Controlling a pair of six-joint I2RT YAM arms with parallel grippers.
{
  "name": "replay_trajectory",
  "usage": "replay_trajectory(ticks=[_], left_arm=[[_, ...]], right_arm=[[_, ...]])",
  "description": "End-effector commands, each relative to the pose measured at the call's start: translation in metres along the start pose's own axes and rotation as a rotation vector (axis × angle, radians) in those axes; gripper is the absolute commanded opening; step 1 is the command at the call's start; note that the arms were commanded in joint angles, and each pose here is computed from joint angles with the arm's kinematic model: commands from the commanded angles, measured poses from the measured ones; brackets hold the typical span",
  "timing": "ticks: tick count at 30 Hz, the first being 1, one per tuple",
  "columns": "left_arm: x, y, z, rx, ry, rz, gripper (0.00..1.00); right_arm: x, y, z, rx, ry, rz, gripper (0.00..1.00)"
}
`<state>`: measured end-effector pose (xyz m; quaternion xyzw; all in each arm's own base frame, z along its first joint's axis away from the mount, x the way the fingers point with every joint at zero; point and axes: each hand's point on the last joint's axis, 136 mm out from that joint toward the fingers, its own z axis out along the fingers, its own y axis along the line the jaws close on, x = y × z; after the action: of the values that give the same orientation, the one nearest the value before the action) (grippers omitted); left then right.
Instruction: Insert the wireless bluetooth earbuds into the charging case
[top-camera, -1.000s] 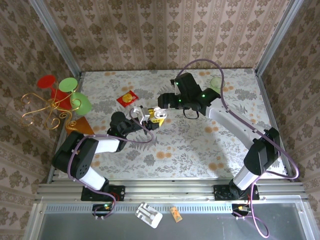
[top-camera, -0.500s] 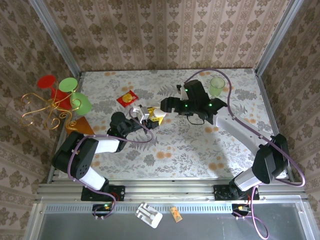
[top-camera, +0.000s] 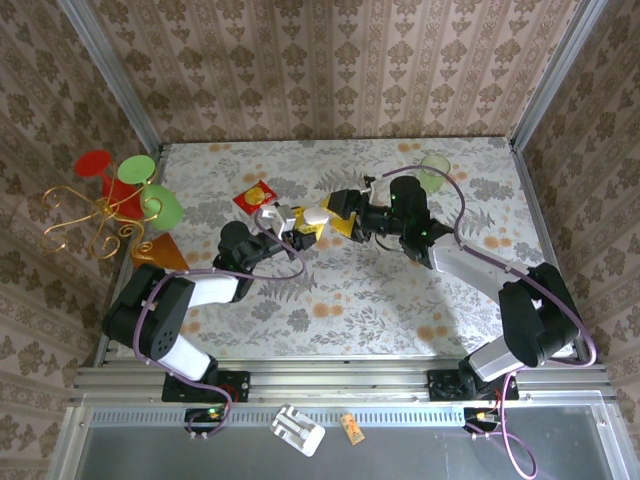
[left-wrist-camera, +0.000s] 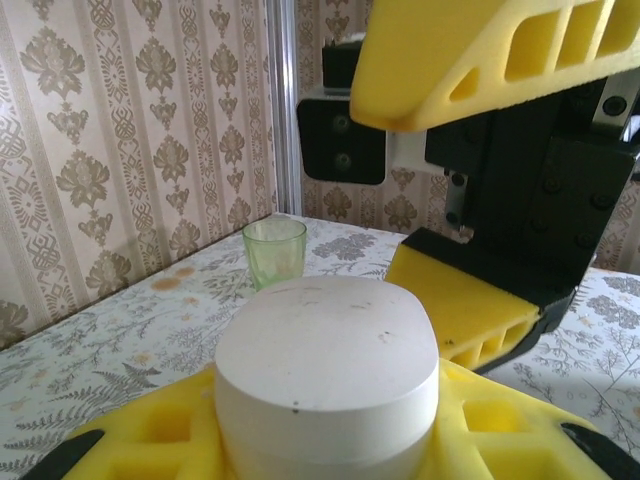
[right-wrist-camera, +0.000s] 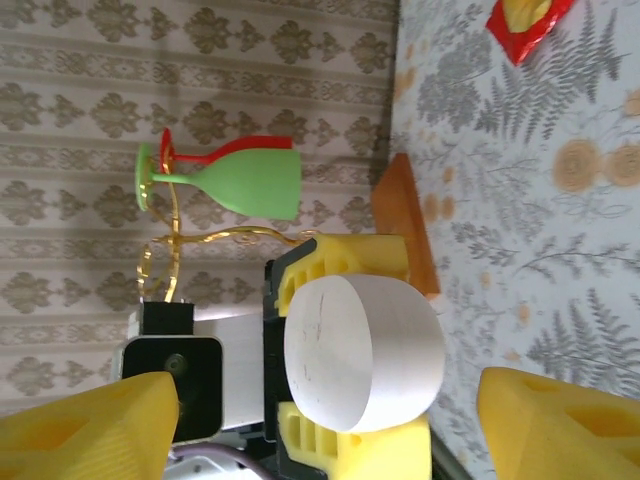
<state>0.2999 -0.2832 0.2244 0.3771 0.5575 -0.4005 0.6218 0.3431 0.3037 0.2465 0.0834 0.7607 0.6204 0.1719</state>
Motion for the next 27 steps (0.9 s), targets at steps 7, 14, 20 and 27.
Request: replay_trajectory(ticks=[7,14,20,27], left_arm=[[-0.035,0.001,0.001,-0.005,-0.09,0.048,0.22],[-0.033,-0.001,-0.001,-0.001,-0.085,0.049,0.22],[-0.031,-0.001,-0.001,-0.004,-0.081,0.053,0.31],[-0.012,0.005,-0.008,-0.065,-0.022,0.07,0.8]], right_arm=[[0.008,0.027,0.021,-0.188,0.09,0.055,0.57],[0.007,0.022,0.021,-0.174,0.085,0.058,0.33],[0.005,0.019,0.017,-0.159,0.07,0.045,0.23],[-0.015,-0.018,-0.002,0.026,-0.041,-0.027,0.2]])
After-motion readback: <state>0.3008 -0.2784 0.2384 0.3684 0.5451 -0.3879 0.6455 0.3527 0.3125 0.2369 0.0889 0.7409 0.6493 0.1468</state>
